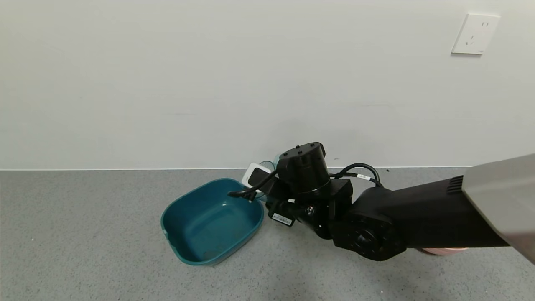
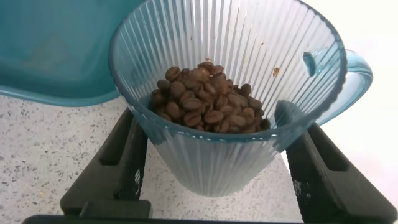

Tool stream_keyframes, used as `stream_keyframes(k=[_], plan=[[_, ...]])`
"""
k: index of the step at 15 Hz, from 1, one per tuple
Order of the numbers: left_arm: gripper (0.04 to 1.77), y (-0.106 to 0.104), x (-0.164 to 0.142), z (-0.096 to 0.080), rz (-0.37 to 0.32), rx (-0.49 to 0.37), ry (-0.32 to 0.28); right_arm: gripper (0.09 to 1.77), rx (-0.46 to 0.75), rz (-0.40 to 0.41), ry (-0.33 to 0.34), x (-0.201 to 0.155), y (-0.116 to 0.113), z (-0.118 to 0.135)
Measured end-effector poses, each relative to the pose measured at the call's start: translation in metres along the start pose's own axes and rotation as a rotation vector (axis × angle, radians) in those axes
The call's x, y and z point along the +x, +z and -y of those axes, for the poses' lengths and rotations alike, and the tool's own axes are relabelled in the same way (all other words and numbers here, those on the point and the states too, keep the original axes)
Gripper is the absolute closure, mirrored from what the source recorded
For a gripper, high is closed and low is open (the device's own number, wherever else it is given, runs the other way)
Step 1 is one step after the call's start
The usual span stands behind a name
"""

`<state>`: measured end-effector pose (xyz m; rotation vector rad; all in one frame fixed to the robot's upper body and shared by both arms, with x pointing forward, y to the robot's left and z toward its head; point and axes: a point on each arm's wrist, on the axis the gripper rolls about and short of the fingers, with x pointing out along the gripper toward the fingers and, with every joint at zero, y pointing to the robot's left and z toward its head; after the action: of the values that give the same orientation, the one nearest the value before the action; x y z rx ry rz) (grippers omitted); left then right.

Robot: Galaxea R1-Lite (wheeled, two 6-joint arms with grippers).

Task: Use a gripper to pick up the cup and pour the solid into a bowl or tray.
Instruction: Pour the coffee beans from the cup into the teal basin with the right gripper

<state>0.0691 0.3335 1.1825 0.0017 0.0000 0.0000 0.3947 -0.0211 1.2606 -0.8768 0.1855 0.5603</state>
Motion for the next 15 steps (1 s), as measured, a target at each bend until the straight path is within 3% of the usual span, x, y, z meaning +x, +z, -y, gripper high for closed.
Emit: stream_keyframes(k=[15], plan=[[0.06,0.0,0.0,0.0,0.0,0.0,0.0,0.52,-0.381,-0.059,-0.099,0.034,0.014,-0.02]])
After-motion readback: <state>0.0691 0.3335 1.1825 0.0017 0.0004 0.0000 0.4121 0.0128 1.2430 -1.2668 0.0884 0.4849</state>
